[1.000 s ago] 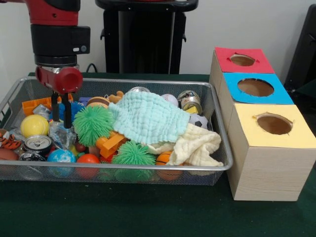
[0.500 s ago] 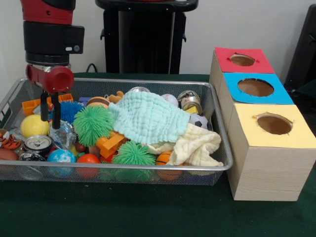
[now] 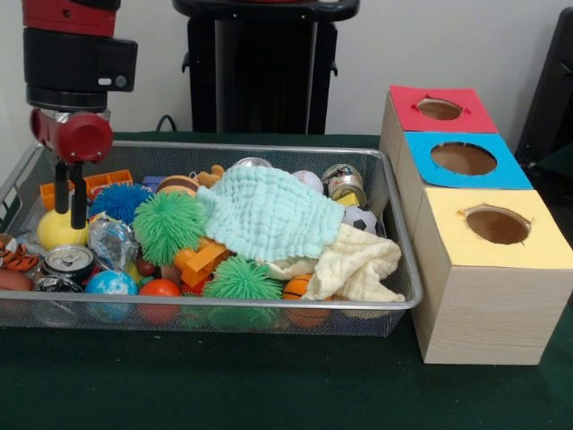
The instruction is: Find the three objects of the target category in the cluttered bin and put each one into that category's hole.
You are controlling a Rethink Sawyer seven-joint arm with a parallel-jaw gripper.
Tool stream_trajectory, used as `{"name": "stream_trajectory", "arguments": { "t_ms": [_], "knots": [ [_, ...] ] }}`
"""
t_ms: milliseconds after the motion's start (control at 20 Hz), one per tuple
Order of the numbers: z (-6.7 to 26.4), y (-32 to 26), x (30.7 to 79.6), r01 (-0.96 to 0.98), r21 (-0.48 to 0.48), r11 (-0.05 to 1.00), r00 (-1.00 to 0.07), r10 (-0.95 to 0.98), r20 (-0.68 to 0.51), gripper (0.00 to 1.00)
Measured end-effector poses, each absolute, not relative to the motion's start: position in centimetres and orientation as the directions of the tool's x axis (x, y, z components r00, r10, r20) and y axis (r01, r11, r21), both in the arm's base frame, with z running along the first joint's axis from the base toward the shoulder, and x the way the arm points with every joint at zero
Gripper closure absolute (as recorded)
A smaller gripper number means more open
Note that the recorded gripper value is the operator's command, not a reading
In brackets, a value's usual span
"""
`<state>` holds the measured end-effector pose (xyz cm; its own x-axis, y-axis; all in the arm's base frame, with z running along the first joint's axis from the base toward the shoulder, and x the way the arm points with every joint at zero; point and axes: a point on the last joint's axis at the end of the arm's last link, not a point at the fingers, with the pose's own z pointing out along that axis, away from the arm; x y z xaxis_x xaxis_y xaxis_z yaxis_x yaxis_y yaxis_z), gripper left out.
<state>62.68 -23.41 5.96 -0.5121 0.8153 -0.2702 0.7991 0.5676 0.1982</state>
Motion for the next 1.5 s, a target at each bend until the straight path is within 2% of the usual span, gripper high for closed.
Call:
{"name": "stream_trajectory", "arguments": {
  "t_ms": [400, 800, 1200, 1500],
  "knots": [
    [6.0, -23.5, 63.3, 0.848, 0.234, 0.476, -0.430, 0.875, -0.223, 0.00],
    [5.8, -21.0, 63.7, 0.899, 0.258, 0.353, -0.329, 0.935, -0.133, 0.00],
    [4.5, -18.0, 62.0, 0.949, 0.236, 0.208, -0.211, 0.977, -0.015, 0.00],
    [3.5, -17.3, 61.0, 0.963, 0.213, 0.167, -0.176, 0.984, 0.025, 0.00]
  ]
}}
